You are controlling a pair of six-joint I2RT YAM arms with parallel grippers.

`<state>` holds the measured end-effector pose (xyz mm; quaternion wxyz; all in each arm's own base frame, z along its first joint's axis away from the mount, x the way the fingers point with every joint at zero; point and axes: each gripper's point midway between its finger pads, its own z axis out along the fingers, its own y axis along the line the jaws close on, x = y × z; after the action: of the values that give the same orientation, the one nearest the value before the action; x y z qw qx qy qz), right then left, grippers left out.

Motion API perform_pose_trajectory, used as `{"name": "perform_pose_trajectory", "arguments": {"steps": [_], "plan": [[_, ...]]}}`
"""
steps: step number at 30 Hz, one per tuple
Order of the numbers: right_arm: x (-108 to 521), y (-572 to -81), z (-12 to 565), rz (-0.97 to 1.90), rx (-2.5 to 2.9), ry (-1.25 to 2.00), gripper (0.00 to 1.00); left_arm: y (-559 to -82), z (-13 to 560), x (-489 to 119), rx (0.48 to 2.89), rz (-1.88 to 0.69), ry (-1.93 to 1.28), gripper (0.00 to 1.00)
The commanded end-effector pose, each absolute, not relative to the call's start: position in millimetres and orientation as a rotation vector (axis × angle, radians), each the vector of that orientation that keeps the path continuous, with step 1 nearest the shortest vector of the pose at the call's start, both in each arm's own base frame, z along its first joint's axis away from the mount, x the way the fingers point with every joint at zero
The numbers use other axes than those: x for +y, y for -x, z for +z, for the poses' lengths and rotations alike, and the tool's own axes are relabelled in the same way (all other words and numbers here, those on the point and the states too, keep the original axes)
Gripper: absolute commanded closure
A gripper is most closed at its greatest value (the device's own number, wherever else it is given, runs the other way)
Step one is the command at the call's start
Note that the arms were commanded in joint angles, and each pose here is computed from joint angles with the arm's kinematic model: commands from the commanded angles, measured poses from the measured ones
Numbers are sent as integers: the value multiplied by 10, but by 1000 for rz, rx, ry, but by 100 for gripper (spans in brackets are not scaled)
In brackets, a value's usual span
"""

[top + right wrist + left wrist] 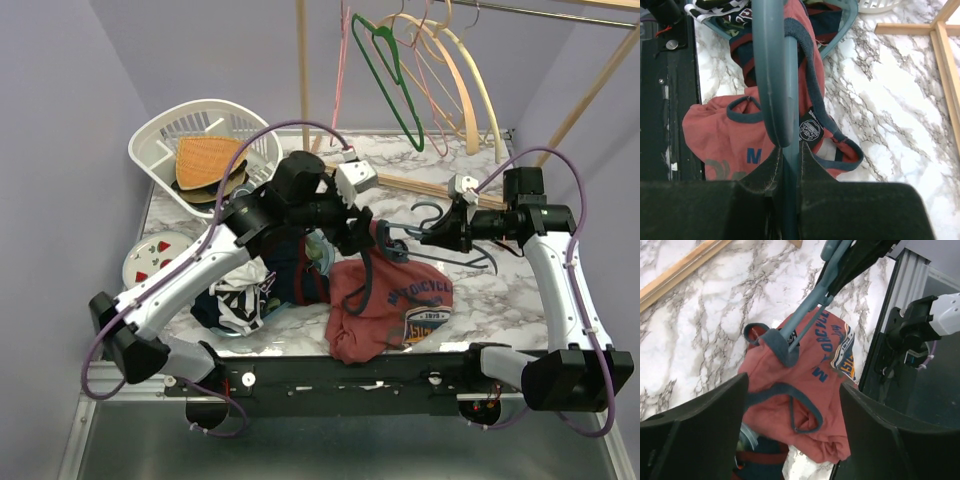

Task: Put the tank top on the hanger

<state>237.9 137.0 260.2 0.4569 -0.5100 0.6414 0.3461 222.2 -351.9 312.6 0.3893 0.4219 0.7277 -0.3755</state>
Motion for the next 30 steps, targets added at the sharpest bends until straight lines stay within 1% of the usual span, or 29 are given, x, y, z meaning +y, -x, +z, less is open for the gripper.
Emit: {"name": "perform_pose_trajectory", "arguments": {"steps": [1,3,5,8,15,21,24,25,27,30], "plan": [[1440,-2298,2597,892,1476,1279,99,-2209,3399,-3133,1575,-734,-1139,2],[1441,-2282,2555,881,1453,1309,99,-2133,3316,-3064,1495,-702,-1211,1],[1471,-2228,2486,890,1460,1342,99,-2054,3109,-2998,1438,-663,-1302,1],[1545,-2146,2379,889,1451,1416,99,-1931,2926,-3030,1411,-691,-1395,1],[1715,-2000,2134,897,1418,1537,99,-1876,2703,-3155,1410,-661,-1511,2],[1771,-1925,2087,902,1375,1574,99,-1819,2410,-3180,1443,-646,-1611,4],[1788,-1899,2052,902,1360,1590,99,-1772,2281,-3230,1470,-675,-1651,7],[1793,-1891,2035,905,1359,1591,99,-1760,2221,-3255,1493,-690,-1662,11],[1790,-1900,2027,901,1361,1590,99,-1738,2173,-3288,1515,-707,-1672,16],[1798,-1880,2013,909,1356,1592,99,-1783,2067,-3320,1571,-694,-1670,30]]}}
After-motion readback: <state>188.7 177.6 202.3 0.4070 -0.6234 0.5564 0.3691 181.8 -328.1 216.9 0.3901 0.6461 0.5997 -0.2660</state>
